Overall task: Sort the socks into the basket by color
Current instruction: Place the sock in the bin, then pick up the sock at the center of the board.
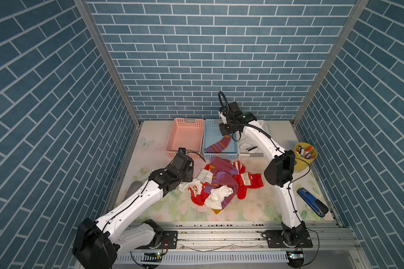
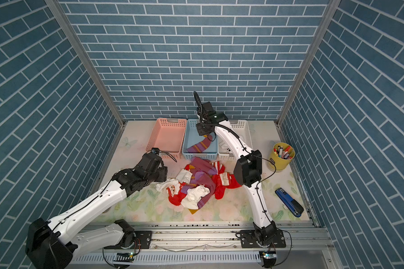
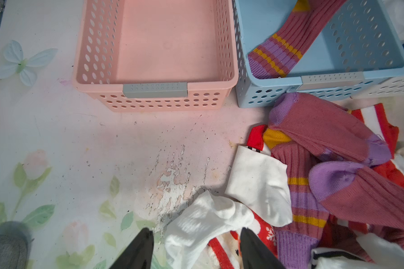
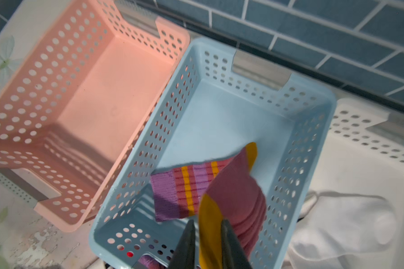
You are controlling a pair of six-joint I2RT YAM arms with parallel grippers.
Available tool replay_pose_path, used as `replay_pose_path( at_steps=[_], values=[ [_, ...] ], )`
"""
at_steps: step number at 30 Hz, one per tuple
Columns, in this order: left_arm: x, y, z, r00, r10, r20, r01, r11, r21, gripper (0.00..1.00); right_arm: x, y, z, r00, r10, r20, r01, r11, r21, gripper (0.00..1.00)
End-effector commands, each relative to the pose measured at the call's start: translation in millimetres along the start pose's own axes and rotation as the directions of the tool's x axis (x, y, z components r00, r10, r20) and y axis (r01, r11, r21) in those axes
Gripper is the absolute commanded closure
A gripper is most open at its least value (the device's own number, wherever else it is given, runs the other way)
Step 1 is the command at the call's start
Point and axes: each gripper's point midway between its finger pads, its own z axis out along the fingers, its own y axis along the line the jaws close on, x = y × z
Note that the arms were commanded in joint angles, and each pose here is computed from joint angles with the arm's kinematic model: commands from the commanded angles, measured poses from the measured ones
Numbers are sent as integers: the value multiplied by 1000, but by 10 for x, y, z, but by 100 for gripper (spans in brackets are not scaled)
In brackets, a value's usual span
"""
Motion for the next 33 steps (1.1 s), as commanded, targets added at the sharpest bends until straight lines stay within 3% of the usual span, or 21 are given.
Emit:
replay_pose_path(
  at_steps=[1, 5, 12, 20, 33],
  values=[
    [37, 59, -19, 1000, -3, -6, 2, 1000, -15, 34, -101, 141, -294, 998, 12, 58, -8, 998, -62, 64],
    [45, 44, -16, 1000, -5, -5, 5, 1000, -4, 33, -143, 155, -544, 996, 11, 91, -5, 998, -66, 53],
    [43, -73, 33, 1000, -1, -12, 2, 999, 51, 32, -22, 137, -887, 989, 53, 138, -44, 997, -68, 52],
    [36, -275, 113, 1000, 3, -25, 0, 990, 140, 32, 462, 47, -1190, 980, 119, 161, -113, 992, -48, 50],
    [59, -919, 319, 994, 94, -61, -74, 959, 273, 33, 1334, -129, -1271, 966, 230, 119, -232, 973, 4, 48]
  ],
)
